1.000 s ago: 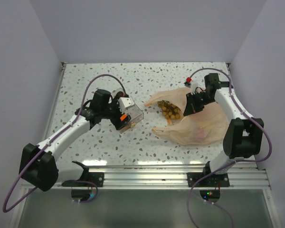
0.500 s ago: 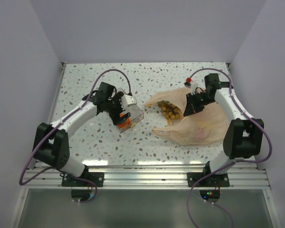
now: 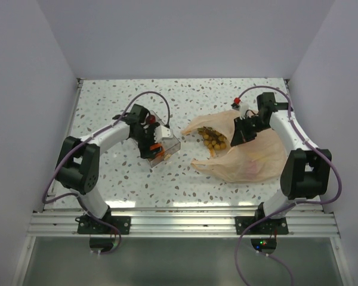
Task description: Place the fake fruits into the plastic bag and tie a complex knot
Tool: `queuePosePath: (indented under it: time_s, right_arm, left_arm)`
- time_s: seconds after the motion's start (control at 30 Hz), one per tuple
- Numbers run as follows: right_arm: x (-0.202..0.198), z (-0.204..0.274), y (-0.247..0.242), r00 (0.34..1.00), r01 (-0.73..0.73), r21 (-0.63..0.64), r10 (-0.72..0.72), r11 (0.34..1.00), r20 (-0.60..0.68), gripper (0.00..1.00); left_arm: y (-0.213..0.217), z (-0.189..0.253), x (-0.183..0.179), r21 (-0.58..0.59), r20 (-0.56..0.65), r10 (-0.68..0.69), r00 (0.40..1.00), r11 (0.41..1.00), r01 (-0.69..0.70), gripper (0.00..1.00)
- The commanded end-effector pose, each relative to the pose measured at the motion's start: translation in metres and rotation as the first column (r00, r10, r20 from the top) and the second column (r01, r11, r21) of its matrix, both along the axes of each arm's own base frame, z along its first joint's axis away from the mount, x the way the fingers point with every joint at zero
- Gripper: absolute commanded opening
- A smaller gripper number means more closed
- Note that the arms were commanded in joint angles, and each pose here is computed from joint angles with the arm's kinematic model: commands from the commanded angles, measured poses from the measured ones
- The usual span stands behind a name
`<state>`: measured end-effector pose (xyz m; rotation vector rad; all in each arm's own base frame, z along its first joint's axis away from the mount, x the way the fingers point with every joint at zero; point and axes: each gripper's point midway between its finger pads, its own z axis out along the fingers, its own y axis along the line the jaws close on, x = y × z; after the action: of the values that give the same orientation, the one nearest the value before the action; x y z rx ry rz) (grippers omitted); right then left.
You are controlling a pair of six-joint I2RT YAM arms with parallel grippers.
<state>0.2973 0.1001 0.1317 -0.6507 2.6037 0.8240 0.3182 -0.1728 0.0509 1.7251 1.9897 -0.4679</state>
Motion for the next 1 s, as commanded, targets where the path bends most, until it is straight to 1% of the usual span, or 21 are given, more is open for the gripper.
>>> queuePosePath:
  time_s: [0.0, 0.07, 0.1, 0.17, 0.2, 0.27, 0.3, 0.37, 0.4, 0.47, 0.53, 0.6, 0.67, 0.7, 0.73, 0.77, 0.8, 0.83, 0.87, 0.9, 0.97]
  right_arm:
    - [0.0, 0.012, -0.003, 0.999, -0.011, -0.007, 0.011, 1.0, 0.039, 0.0]
    - [0.001, 0.012, -0.004, 0.999, -0.011, -0.012, 0.012, 1.0, 0.042, 0.0]
    - [0.001, 0.013, -0.004, 0.999, -0.013, -0.014, 0.014, 1.0, 0.045, 0.0]
    - [0.001, 0.013, -0.004, 0.999, -0.015, -0.016, 0.016, 1.0, 0.042, 0.0]
    - [0.0, 0.014, -0.004, 0.999, -0.015, -0.016, 0.016, 1.0, 0.042, 0.0]
    - [0.001, 0.015, -0.004, 0.999, -0.015, -0.016, 0.016, 1.0, 0.047, 0.0]
    - [0.001, 0.015, -0.003, 0.999, -0.016, -0.01, 0.017, 1.0, 0.045, 0.0]
    - [0.002, 0.018, -0.003, 0.999, -0.017, -0.007, 0.018, 1.0, 0.047, 0.0]
    - [0.002, 0.019, -0.002, 0.999, -0.018, -0.005, 0.018, 1.0, 0.05, 0.0]
    - [0.003, 0.022, -0.002, 0.998, -0.018, -0.003, 0.019, 1.0, 0.056, 0.0]
    - [0.004, 0.027, -0.001, 0.998, -0.017, 0.005, 0.017, 1.0, 0.067, 0.0]
    - [0.005, 0.03, 0.001, 0.998, -0.013, 0.016, 0.012, 1.0, 0.067, 0.0]
    - [0.007, 0.036, 0.003, 0.997, -0.011, 0.03, 0.009, 0.999, 0.079, 0.0]
    - [0.008, 0.04, 0.004, 0.996, -0.007, 0.036, 0.004, 0.999, 0.084, 0.0]
    - [0.009, 0.046, 0.005, 0.996, -0.008, 0.05, 0.003, 0.999, 0.091, 0.0]
    - [0.01, 0.048, 0.007, 0.996, -0.003, 0.057, -0.002, 0.998, 0.09, 0.0]
    - [0.012, 0.055, 0.008, 0.995, -0.004, 0.064, -0.003, 0.998, 0.104, 0.0]
    - [0.011, 0.057, 0.008, 0.995, -0.004, 0.067, -0.002, 0.998, 0.1, 0.0]
    - [0.011, 0.061, 0.009, 0.995, -0.006, 0.073, -0.002, 0.997, 0.103, 0.0]
    - [0.011, 0.065, 0.009, 0.994, -0.006, 0.071, -0.002, 0.997, 0.111, 0.0]
    - [0.01, 0.07, 0.009, 0.992, -0.011, 0.071, 0.003, 0.997, 0.122, 0.0]
  left_arm:
    - [-0.004, 0.003, 0.027, -0.006, 0.076, -0.022, 0.997, 1.0, 0.022, 0.82]
    - [-0.007, 0.003, 0.03, -0.013, 0.073, -0.025, 0.997, 1.0, 0.026, 0.77]
    - [-0.009, 0.006, 0.034, -0.018, 0.08, -0.027, 0.996, 0.999, 0.028, 0.7]
    - [-0.01, 0.012, 0.035, -0.024, 0.089, -0.032, 0.996, 0.999, 0.034, 0.61]
    - [-0.013, 0.026, 0.039, -0.046, 0.114, -0.028, 0.993, 0.998, 0.034, 0.52]
    - [-0.014, 0.043, 0.04, -0.071, 0.135, -0.024, 0.991, 0.997, 0.034, 0.45]
    - [-0.017, 0.062, 0.044, -0.093, 0.173, -0.023, 0.985, 0.995, 0.039, 0.42]
    - [-0.02, 0.081, 0.044, -0.123, 0.192, -0.007, 0.981, 0.992, 0.031, 0.4]
    - [-0.024, 0.103, 0.047, -0.157, 0.228, -0.004, 0.974, 0.987, 0.041, 0.38]
    - [-0.036, 0.133, 0.05, -0.241, 0.252, 0.024, 0.967, 0.97, 0.038, 0.38]
    - [-0.051, 0.158, 0.049, -0.328, 0.239, 0.051, 0.97, 0.944, 0.032, 0.38]
    - [-0.081, 0.179, 0.043, -0.413, 0.214, 0.036, 0.976, 0.909, 0.057, 0.38]
    - [-0.103, 0.185, 0.036, -0.441, 0.213, 0.001, 0.977, 0.893, 0.094, 0.38]
    - [-0.125, 0.19, 0.031, -0.476, 0.214, -0.014, 0.977, 0.872, 0.117, 0.38]
    - [-0.136, 0.19, 0.027, -0.493, 0.21, -0.031, 0.977, 0.86, 0.133, 0.38]
    - [-0.155, 0.184, 0.014, -0.504, 0.194, -0.069, 0.978, 0.849, 0.16, 0.35]
    - [-0.169, 0.187, 0.011, -0.534, 0.198, -0.07, 0.978, 0.829, 0.167, 0.35]
    - [-0.179, 0.183, 0.006, -0.539, 0.191, -0.082, 0.978, 0.824, 0.175, 0.34]
    - [-0.192, 0.168, -0.005, -0.533, 0.17, -0.097, 0.981, 0.828, 0.174, 0.33]
    - [-0.204, 0.172, -0.005, -0.567, 0.172, -0.081, 0.982, 0.807, 0.166, 0.34]
    - [-0.219, 0.159, -0.008, -0.575, 0.152, -0.067, 0.986, 0.806, 0.143, 0.32]
